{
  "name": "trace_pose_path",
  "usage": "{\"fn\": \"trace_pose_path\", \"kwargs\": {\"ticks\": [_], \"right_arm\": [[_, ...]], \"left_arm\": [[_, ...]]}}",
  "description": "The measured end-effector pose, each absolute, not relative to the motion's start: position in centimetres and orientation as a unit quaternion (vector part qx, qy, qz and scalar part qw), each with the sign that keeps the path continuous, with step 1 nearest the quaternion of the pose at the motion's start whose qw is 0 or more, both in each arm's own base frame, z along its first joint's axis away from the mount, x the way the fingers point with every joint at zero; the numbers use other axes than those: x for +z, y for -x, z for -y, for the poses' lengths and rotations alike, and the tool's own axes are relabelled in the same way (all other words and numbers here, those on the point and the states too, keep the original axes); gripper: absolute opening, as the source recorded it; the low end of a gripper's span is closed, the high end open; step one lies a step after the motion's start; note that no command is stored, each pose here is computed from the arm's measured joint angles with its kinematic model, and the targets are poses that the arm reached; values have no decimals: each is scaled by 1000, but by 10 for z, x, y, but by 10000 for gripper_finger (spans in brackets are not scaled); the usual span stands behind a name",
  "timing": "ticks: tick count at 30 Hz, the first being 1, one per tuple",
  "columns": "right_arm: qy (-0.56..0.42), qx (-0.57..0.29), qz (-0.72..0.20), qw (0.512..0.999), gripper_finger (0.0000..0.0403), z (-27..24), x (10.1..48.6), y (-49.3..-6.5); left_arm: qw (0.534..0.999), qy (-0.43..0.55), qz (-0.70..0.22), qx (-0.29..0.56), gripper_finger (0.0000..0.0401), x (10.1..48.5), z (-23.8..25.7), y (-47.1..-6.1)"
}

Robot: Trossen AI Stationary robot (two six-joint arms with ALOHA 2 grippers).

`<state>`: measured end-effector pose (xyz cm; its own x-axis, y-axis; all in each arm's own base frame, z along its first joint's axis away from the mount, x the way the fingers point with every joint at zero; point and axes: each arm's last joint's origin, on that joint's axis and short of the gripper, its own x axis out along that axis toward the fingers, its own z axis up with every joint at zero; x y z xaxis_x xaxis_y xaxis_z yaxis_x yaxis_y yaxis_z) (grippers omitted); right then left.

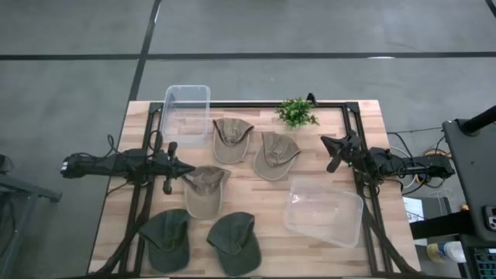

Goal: Pick & Place hat
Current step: Put the top right brown cap into the bottom transparent bin

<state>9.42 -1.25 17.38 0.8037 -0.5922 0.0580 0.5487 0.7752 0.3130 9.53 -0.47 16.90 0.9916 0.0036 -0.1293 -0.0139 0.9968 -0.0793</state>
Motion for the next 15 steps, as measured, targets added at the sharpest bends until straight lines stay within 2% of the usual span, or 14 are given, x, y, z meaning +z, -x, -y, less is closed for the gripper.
{"fn": "trace_pose_path", "kwargs": {"ticks": [11,15], "right_arm": [[-207,-301,62,929,9,12,166,-97],[-256,-264,46,929,14,10,163,-101]], "left_arm": [[997,40,-65,4,0,169,5,-95],[997,40,-64,4,0,169,5,-95]]}}
